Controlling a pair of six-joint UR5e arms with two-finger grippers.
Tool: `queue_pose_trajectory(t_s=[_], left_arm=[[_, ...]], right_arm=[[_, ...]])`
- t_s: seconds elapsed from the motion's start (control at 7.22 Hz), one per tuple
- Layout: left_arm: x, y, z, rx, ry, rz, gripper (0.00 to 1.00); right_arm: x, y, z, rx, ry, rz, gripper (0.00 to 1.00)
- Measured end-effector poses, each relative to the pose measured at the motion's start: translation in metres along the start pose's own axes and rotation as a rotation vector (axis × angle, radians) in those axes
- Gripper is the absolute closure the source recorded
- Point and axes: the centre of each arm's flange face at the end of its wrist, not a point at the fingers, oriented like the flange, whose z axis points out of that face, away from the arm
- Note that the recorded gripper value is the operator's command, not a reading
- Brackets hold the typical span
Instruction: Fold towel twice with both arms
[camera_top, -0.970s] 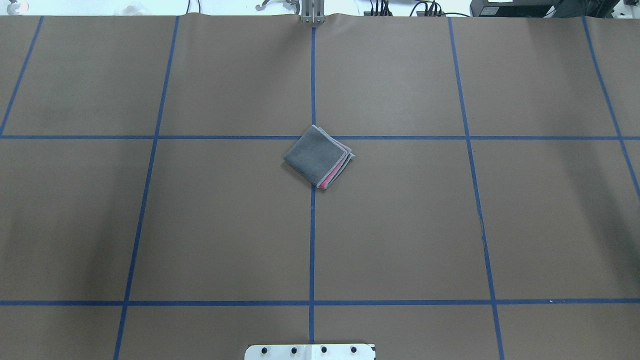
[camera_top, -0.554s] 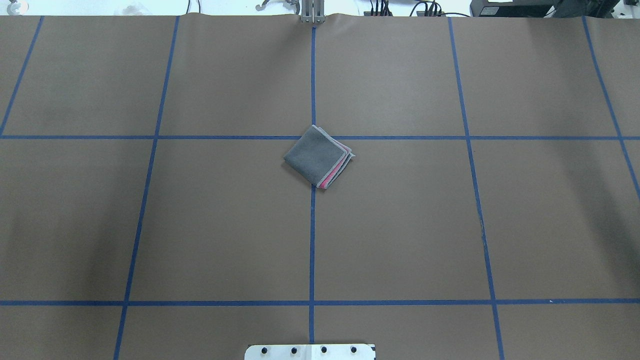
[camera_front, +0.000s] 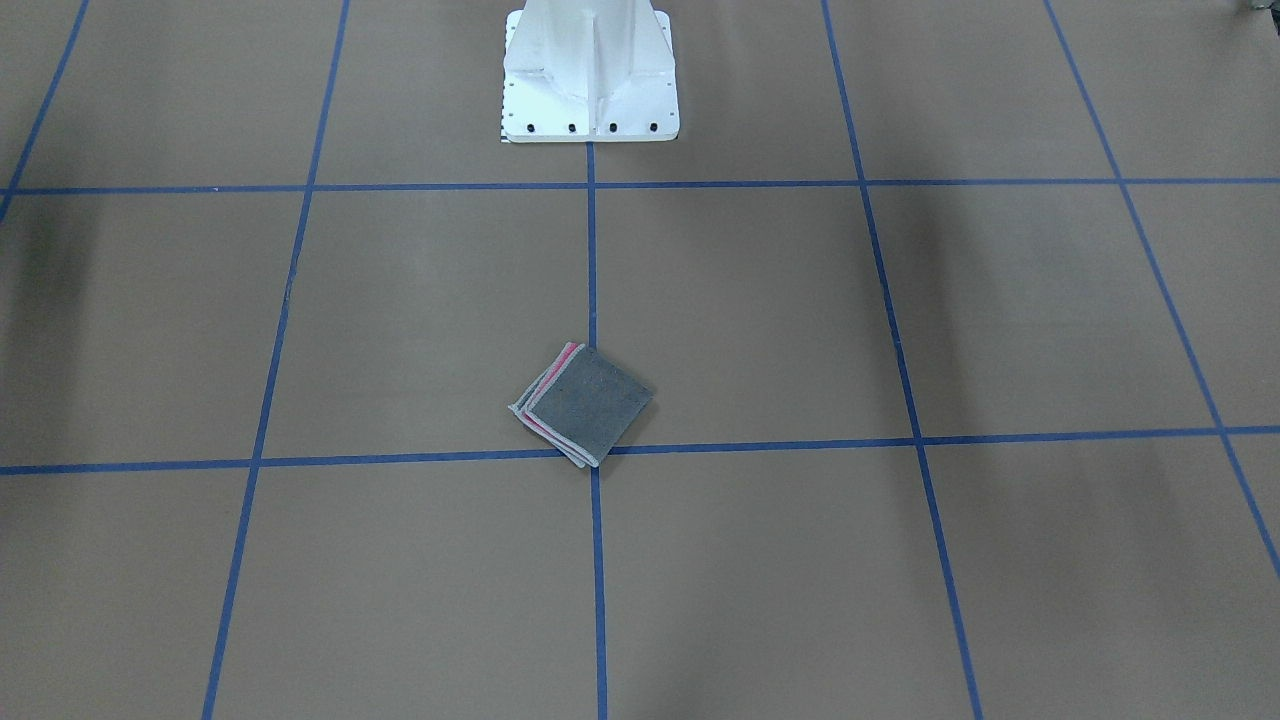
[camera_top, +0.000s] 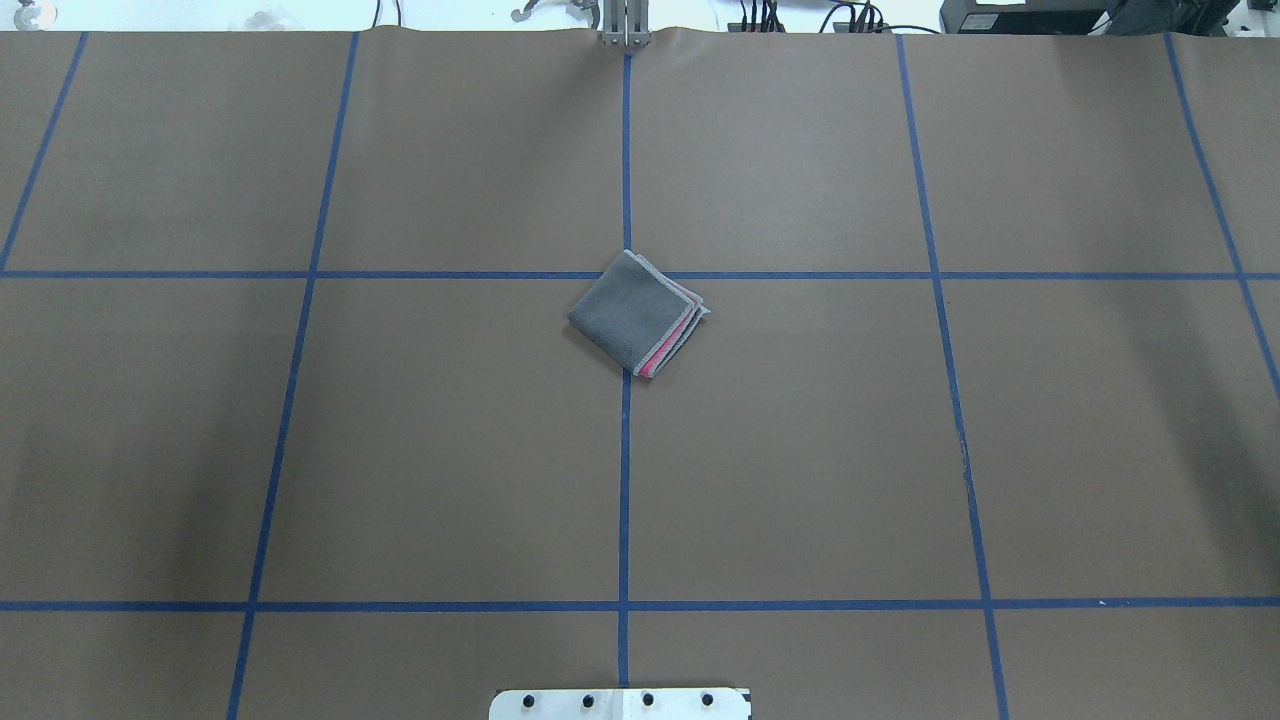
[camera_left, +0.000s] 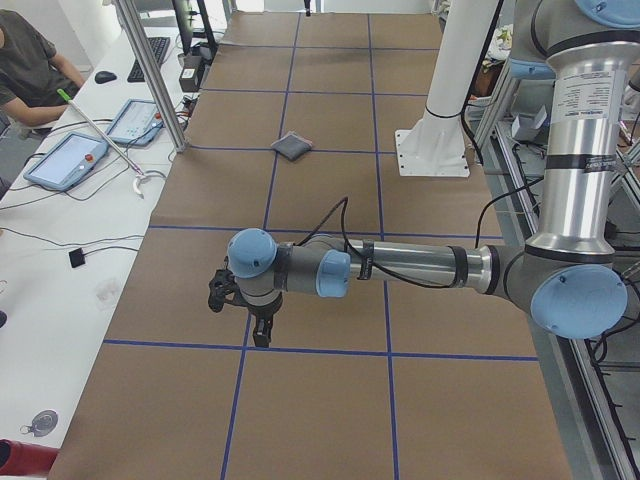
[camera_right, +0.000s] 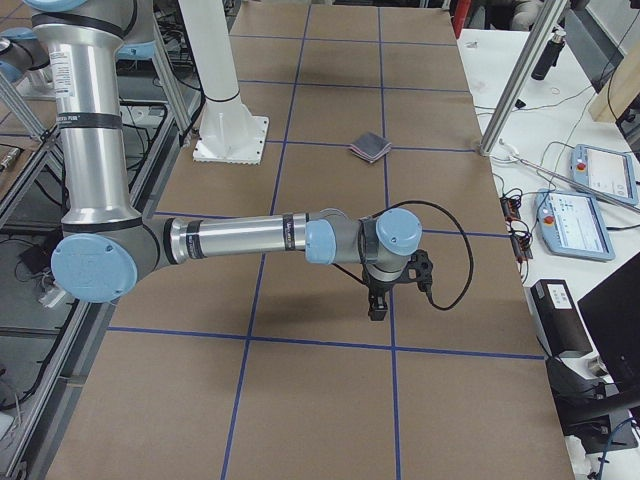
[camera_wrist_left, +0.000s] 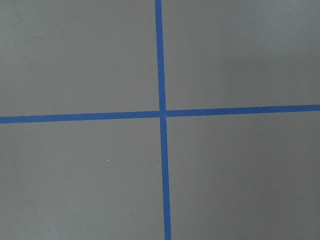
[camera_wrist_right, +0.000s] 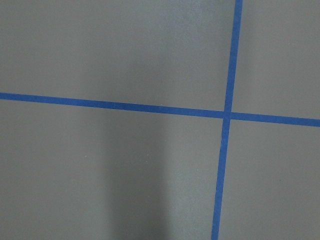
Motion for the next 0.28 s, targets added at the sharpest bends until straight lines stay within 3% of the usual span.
queue_pose_trajectory(t_s=[0.28], left_arm=[[0.0002,-0.0001,0.0002,0.000,0.000,0.000,0.00]], right_arm=[[-0.0003,-0.0010,-0.0005,0.001,0.003,-0.002,0.00]])
